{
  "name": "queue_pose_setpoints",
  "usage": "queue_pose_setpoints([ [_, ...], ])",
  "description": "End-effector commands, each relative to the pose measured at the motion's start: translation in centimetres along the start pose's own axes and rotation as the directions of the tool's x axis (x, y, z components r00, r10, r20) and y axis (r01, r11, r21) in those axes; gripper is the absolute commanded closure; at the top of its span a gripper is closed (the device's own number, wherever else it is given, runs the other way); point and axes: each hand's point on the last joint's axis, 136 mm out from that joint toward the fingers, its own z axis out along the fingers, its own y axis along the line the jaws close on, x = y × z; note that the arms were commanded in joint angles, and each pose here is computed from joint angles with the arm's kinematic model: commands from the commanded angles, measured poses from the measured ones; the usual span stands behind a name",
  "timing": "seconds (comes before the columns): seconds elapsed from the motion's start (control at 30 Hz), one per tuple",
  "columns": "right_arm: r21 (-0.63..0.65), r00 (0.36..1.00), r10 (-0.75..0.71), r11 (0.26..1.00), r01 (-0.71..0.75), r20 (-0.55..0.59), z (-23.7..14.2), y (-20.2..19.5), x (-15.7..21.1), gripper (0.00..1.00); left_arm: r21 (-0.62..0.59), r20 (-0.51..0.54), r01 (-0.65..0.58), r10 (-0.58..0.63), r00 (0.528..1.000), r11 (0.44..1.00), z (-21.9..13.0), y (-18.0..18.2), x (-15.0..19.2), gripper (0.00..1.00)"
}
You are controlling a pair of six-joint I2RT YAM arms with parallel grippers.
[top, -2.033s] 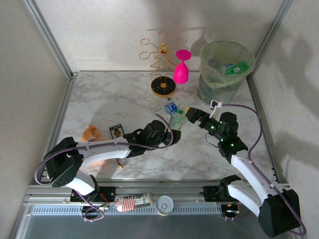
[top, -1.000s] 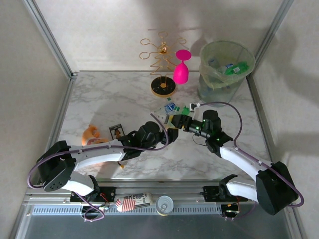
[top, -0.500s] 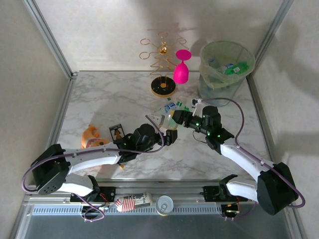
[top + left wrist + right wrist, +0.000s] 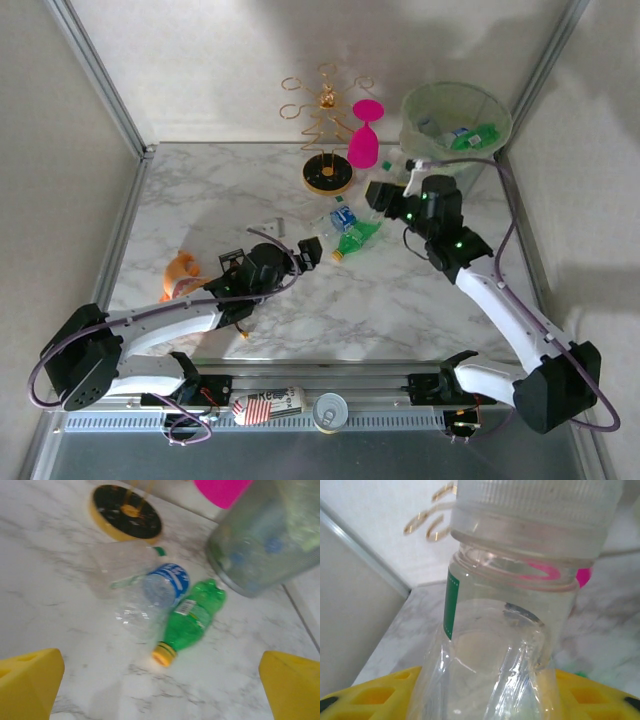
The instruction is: Put the plastic bottles in the bin
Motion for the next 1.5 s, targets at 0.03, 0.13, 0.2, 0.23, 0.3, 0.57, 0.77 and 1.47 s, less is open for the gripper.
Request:
queue_pose_setpoints([
  [0.03, 0.125, 0.988, -0.072, 0.991, 0.055, 0.138, -1.8, -2.3, -6.5, 0.47, -0.115, 0.037, 0.094, -0.090, 0.995, 0.989, -0.5, 3.6, -0.3, 0.00],
  [0.13, 0.185, 0.972, -0.082, 0.982, 0.041, 0.221, -2.7, -4.0, -10.3, 0.47, -0.133, 0.035, 0.120, -0.117, 0.993, 0.984, -0.6, 4.7, 0.0, 0.00],
  [0.2, 0.220, 0.956, -0.083, 0.975, 0.020, 0.282, -3.2, -5.3, -12.7, 0.47, -0.142, 0.036, 0.133, -0.129, 0.991, 0.981, -0.8, 5.2, 0.1, 0.00],
  [0.23, 0.236, 0.948, -0.081, 0.972, 0.007, 0.307, -3.5, -6.0, -13.7, 0.47, -0.143, 0.037, 0.138, -0.134, 0.990, 0.980, -0.8, 5.3, 0.1, 0.00],
  [0.3, 0.259, 0.932, -0.067, 0.965, -0.030, 0.357, -3.8, -7.4, -15.6, 0.47, -0.147, 0.042, 0.145, -0.141, 0.989, 0.978, -1.1, 5.8, 0.1, 0.00],
  [0.57, 0.287, 0.885, 0.014, 0.944, -0.165, 0.465, -2.0, -12.1, -19.3, 0.47, -0.151, 0.068, 0.166, -0.158, 0.985, 0.975, -2.3, 6.9, -0.3, 0.00],
  [0.77, 0.296, 0.895, 0.068, 0.930, -0.216, 0.440, 2.0, -14.9, -19.2, 0.46, -0.154, 0.078, 0.171, -0.161, 0.984, 0.973, -3.3, 7.7, -0.3, 0.00],
  [1.47, 0.341, 0.958, 0.098, 0.920, -0.191, 0.270, 7.8, -17.7, -17.4, 0.15, -0.157, 0.151, 0.251, -0.228, 0.962, 0.955, -5.5, 9.6, -1.2, 0.00],
])
